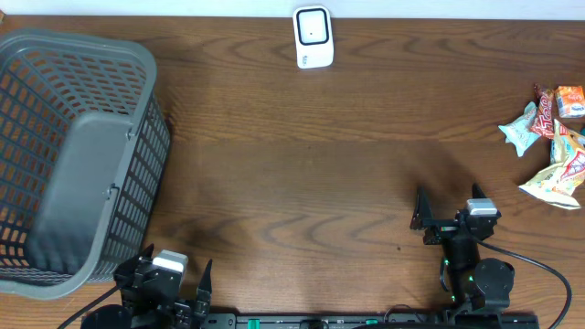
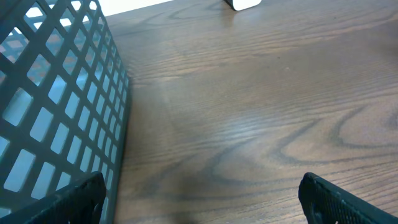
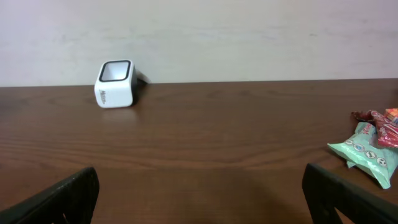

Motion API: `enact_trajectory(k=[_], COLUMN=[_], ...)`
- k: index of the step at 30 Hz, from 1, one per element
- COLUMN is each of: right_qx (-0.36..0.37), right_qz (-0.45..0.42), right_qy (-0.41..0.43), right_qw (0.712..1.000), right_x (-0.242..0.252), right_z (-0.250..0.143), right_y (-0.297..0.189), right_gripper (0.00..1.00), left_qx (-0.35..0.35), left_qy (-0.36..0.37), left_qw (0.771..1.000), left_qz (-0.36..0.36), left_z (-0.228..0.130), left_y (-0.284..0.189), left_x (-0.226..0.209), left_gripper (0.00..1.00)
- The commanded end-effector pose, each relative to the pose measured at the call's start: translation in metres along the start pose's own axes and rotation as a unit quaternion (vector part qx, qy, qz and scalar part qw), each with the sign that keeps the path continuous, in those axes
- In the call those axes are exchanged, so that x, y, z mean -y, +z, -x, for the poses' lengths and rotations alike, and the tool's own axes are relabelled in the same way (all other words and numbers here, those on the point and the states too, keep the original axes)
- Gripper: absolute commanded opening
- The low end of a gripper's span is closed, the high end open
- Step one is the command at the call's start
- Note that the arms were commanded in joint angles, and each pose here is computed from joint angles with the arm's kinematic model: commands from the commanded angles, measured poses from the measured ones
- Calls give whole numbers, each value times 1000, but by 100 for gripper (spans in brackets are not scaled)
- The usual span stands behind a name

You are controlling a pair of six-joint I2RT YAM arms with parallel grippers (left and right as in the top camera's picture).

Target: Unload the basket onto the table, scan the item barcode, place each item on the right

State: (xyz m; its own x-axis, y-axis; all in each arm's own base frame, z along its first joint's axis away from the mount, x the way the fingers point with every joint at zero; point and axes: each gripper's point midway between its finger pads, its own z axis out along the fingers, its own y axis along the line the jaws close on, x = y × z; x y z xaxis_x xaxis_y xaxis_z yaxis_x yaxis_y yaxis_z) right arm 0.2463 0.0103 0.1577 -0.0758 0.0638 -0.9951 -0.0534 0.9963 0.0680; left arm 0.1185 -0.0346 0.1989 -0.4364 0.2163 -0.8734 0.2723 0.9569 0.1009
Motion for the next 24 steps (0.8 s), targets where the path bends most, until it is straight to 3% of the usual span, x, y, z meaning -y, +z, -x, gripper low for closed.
enact_trajectory(k=[1,8,18,24], right_qx=[1,0,0,0], right_qz=[-4,-4,-4,-4], right_qy=[-1,-1,-1,-1], right_qw=[1000,1000,1000,1000], right_x=[2,2,2,2], right_z=[0,0,0,0], right_y=[0,0,0,0], right_gripper=[99,99,99,99], left_qx=[6,26,137,177], left_qy=[1,12,44,52], left_qw=[1000,997,988,983], left_qz=[-6,-76,-49,-13], left_z=[3,5,21,25], left_y=[-1,21,93,110], left_x=[2,21,3,-10], left_gripper=[98,98,98,99])
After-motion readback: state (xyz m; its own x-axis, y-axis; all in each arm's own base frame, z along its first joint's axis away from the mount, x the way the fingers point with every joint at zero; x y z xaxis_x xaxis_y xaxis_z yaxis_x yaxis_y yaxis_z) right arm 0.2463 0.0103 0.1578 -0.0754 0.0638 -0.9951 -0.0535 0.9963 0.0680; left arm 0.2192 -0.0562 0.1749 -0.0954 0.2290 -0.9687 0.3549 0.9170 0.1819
